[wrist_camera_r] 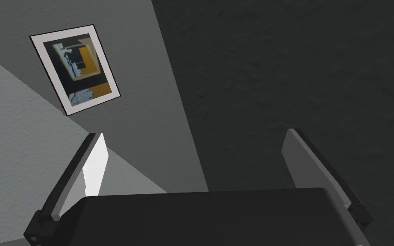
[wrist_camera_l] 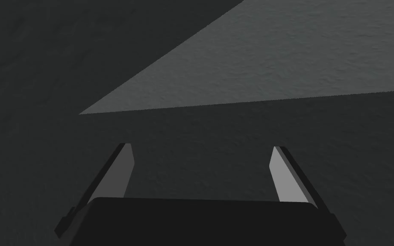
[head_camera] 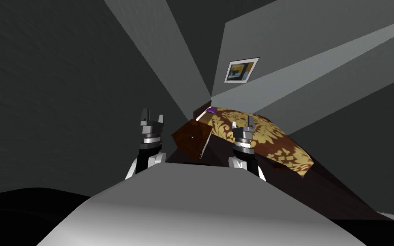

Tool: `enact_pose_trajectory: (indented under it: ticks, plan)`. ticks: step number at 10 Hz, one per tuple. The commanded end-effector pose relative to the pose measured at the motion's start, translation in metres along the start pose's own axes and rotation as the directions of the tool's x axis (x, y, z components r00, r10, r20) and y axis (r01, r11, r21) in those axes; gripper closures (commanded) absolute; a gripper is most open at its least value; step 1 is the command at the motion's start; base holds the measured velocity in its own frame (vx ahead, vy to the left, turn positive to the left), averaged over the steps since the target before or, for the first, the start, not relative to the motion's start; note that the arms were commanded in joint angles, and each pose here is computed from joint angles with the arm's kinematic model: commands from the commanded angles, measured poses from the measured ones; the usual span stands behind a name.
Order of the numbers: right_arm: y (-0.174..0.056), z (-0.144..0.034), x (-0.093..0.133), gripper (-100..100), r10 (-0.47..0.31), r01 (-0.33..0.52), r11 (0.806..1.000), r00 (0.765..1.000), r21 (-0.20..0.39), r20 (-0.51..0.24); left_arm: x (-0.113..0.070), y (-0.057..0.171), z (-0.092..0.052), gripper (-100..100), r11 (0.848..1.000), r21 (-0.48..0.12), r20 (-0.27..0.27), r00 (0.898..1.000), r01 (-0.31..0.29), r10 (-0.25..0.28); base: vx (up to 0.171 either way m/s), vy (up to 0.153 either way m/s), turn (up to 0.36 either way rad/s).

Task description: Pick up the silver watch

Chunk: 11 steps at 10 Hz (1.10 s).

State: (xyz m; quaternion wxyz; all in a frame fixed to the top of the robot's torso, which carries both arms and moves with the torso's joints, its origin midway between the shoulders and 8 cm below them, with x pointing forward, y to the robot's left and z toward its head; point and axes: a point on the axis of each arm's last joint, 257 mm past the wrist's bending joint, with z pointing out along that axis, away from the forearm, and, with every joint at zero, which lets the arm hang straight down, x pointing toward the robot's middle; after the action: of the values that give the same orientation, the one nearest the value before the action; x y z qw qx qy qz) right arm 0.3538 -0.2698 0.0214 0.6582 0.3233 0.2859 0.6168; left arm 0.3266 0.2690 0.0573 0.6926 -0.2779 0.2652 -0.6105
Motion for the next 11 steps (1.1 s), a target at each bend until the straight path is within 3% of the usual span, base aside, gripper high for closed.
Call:
enact_pose_trajectory:
  ticks: [1,5,6,8,9,10,11]
  plan:
    - [0.000,0.000,0.000,0,0.000,0.000,1.000,1.000,0.000,0.000,-0.003,0.015,-0.001,-100,0.999,-0.040,-0.012,1.000,-0.007,0.006,-0.001,-0.035,-0.051]
    - [0.000,0.000,0.000,0,0.000,0.000,1.000,1.000,0.000,0.000,-0.019,0.073,-0.009,-100,0.983,-0.184,-0.018,1.000,-0.026,0.023,-0.011,-0.094,-0.073]
    - [0.000,0.000,0.000,0,0.000,0.000,1.000,1.000,0.000,0.000,-0.019,0.073,-0.009,-100,0.982,-0.186,-0.017,1.000,-0.026,0.023,-0.021,-0.077,-0.018]
    - [0.000,0.000,0.000,0,0.000,0.000,1.000,1.000,0.000,0.000,-0.033,0.110,-0.016,-100,0.960,-0.279,-0.011,0.999,-0.037,0.035,-0.023,-0.108,-0.092]
    - [0.000,0.000,0.000,0,0.000,0.000,1.000,1.000,0.000,0.000,-0.034,0.114,-0.018,-100,0.957,-0.287,-0.010,0.999,-0.037,0.036,-0.016,-0.103,-0.025]
    - [0.000,0.000,0.000,0,0.000,0.000,1.000,1.000,0.000,0.000,-0.042,0.135,-0.024,-100,0.939,-0.341,-0.006,0.999,-0.042,0.043,-0.017,-0.089,-0.079]
    - [0.000,0.000,0.000,0,0.000,0.000,1.000,1.000,0.000,0.000,-0.043,0.136,-0.025,-100,0.938,-0.343,-0.006,0.999,-0.042,0.043,-0.018,-0.063,-0.038]
